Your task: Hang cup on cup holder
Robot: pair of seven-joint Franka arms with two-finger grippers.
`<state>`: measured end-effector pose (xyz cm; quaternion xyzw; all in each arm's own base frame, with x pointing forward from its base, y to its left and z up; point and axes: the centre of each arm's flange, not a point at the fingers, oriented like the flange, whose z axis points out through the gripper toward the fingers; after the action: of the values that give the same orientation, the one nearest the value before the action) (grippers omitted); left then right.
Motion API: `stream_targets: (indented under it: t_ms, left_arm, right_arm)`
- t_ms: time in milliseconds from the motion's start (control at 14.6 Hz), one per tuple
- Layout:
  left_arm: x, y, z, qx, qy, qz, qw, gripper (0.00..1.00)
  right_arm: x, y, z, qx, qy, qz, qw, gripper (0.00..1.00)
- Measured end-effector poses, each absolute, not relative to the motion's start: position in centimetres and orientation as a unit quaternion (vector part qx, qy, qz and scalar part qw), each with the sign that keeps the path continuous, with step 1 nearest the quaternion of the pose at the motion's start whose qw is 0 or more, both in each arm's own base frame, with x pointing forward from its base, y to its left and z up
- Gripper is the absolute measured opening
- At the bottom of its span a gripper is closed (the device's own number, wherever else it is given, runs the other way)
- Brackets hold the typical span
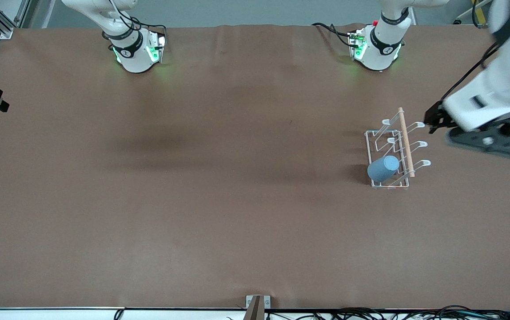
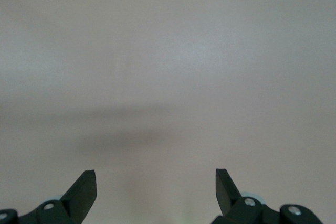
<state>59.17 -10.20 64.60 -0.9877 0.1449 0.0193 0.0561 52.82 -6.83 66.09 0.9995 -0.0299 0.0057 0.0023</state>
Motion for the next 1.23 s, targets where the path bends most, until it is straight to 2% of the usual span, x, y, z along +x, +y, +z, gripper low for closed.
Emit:
stream_targets:
  t_ms: [206,823,1234]
  left_arm:
    - [57.7,-6.1,66.3,-0.996,0.089,0.011,0.029,1.0]
    - [49.9,-7.2,65.4,-0.997,0.062,0.006,0.049,1.0]
    - [50.3,-6.0,65.4,-0.998,0.049,-0.005,0.038,1.0]
  right_arm:
    - [52.8,-6.8,66.1,1.0,-0.029,0.003,0.007,1.0]
    - [52.5,-5.9,65.8,1.0,-0.02,-0.014,0.007,1.0]
    - [52.5,-5.9,65.9,1.0,-0.02,-0.013,0.007,1.0]
